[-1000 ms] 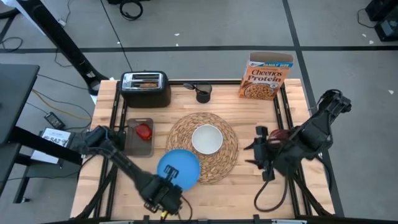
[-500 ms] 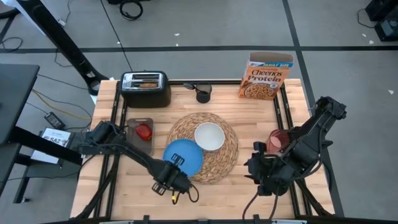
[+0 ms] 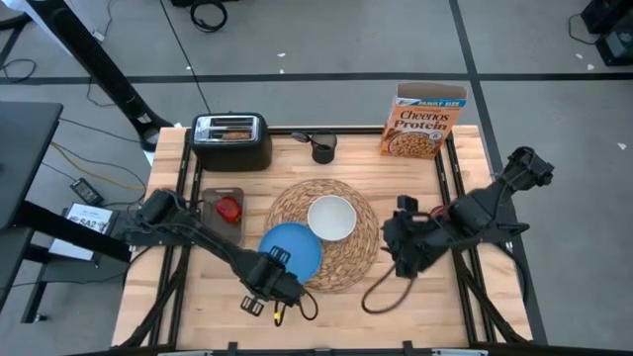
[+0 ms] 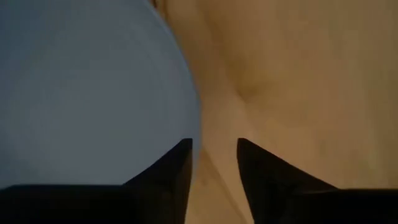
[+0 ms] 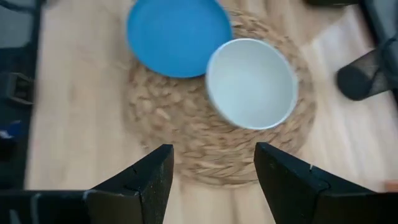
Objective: Arrange a breakfast setting
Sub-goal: Put the black spoon on the brown woven mat
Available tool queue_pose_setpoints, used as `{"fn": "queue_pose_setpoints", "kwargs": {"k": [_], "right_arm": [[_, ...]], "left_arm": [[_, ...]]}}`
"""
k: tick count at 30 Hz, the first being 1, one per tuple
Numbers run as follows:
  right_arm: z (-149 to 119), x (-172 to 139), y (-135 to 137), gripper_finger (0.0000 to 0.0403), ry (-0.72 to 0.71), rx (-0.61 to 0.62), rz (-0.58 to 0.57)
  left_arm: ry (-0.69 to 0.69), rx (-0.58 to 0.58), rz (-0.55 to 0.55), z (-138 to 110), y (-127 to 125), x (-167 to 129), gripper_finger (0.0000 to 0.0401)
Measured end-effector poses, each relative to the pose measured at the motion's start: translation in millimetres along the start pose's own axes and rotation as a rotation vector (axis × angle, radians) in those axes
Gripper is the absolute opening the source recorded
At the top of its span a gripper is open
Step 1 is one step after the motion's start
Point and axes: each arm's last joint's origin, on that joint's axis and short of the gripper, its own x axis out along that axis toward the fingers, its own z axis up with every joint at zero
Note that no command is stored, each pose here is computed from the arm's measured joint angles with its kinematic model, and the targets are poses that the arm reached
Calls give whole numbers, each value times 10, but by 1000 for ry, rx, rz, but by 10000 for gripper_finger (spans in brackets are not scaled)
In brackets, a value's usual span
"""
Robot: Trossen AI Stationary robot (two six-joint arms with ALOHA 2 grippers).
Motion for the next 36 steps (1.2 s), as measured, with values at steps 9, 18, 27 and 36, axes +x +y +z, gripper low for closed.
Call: {"fn": "queue_pose_setpoints", "kwargs": {"k": [9, 18, 27, 36], "right_arm": [[227, 170, -368, 229, -55, 39, -146], [630, 520, -823, 229, -283, 162, -266], [926, 1514, -1275, 229, -364, -16, -445], [1108, 2388, -1763, 229, -275, 8, -500]], "left_arm": [[-275, -375, -42, -443, 49, -1061, 175], [-849, -700, 220, -1184, 175, -2019, 161], [-1320, -539, 315, -1567, 173, -2701, 160], [-1421, -501, 504, -1862, 374, -2943, 160]]}}
